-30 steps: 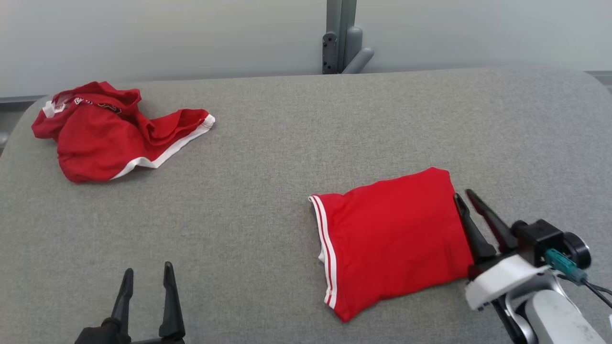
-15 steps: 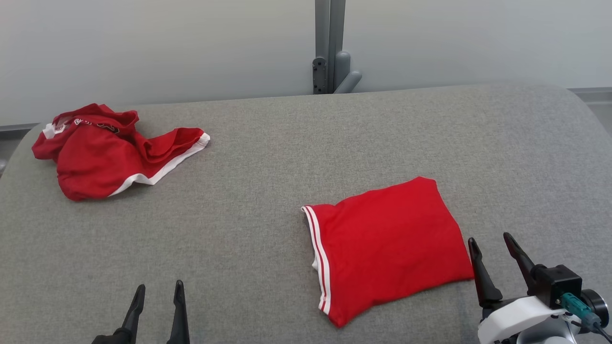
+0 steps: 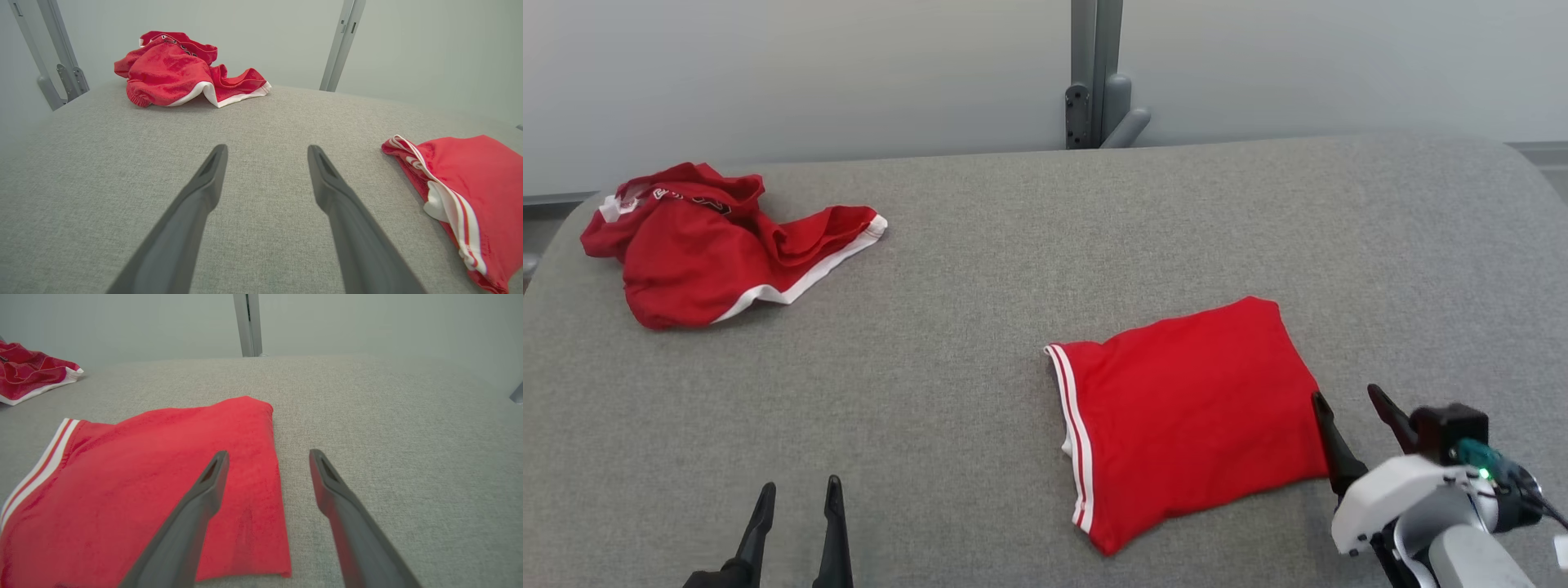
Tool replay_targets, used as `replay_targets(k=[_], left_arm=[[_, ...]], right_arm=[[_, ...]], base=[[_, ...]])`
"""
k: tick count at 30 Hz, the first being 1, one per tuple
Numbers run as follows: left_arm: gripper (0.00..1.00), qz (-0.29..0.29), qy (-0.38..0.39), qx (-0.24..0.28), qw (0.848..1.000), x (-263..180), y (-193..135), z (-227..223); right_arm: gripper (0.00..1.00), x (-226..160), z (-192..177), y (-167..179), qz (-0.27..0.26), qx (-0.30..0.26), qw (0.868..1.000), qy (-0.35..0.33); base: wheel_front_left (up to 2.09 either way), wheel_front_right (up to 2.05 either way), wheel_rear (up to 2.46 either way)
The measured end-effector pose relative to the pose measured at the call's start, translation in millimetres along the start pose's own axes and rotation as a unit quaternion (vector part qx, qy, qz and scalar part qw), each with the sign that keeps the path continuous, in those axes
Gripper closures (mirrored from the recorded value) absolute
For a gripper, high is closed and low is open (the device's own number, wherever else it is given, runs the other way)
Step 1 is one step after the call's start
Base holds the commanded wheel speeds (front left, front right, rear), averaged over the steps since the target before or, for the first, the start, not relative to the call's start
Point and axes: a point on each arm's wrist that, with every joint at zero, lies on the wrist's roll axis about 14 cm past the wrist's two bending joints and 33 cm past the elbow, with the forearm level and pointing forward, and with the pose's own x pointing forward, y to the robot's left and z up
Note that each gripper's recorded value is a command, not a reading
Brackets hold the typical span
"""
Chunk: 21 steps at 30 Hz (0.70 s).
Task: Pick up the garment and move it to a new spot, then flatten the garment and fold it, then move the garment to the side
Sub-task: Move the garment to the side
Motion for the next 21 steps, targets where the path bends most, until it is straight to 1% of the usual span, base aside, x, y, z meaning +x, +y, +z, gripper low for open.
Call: replay_targets(k=[3, 7, 10, 14, 19, 20, 21], left_arm=[[0.00, -0.002, 0.009, -0.002, 1.000, 2, -3, -5], [0.00, -0.009, 0.019, -0.003, 1.000, 12, -8, -11], [0.00, -0.011, 0.024, -0.006, 1.000, 20, -9, -13], [0.00, -0.003, 0.030, -0.006, 1.000, 24, -6, -17], [0.00, 0.006, 0.034, -0.006, 0.999, 27, -1, -20], [0.00, 0.008, 0.035, -0.005, 0.999, 27, 0, -21], [0.00, 0.010, 0.037, -0.005, 0.999, 27, 1, -21]], right_arm=[[0.00, 19, -8, -1, 0.015, -0.017, 0.998, 0.063], [0.00, 42, -15, -4, 0.024, -0.030, 0.992, 0.116], [0.00, 50, -33, -6, 0.026, -0.033, 0.986, 0.158], [0.00, 58, -54, -4, 0.033, -0.034, 0.978, 0.201], [0.00, 69, -69, 4, 0.045, -0.025, 0.973, 0.223], [0.11, 71, -71, 5, 0.045, -0.021, 0.973, 0.224], [0.66, 74, -70, 6, 0.044, -0.013, 0.974, 0.221]], base=[[0.00, 0.00, 0.00], [0.00, 0.00, 0.00], [0.00, 0.00, 0.00], [0.00, 0.00, 0.00], [0.00, 0.00, 0.00], [0.00, 0.00, 0.00], [0.00, 0.00, 0.00]])
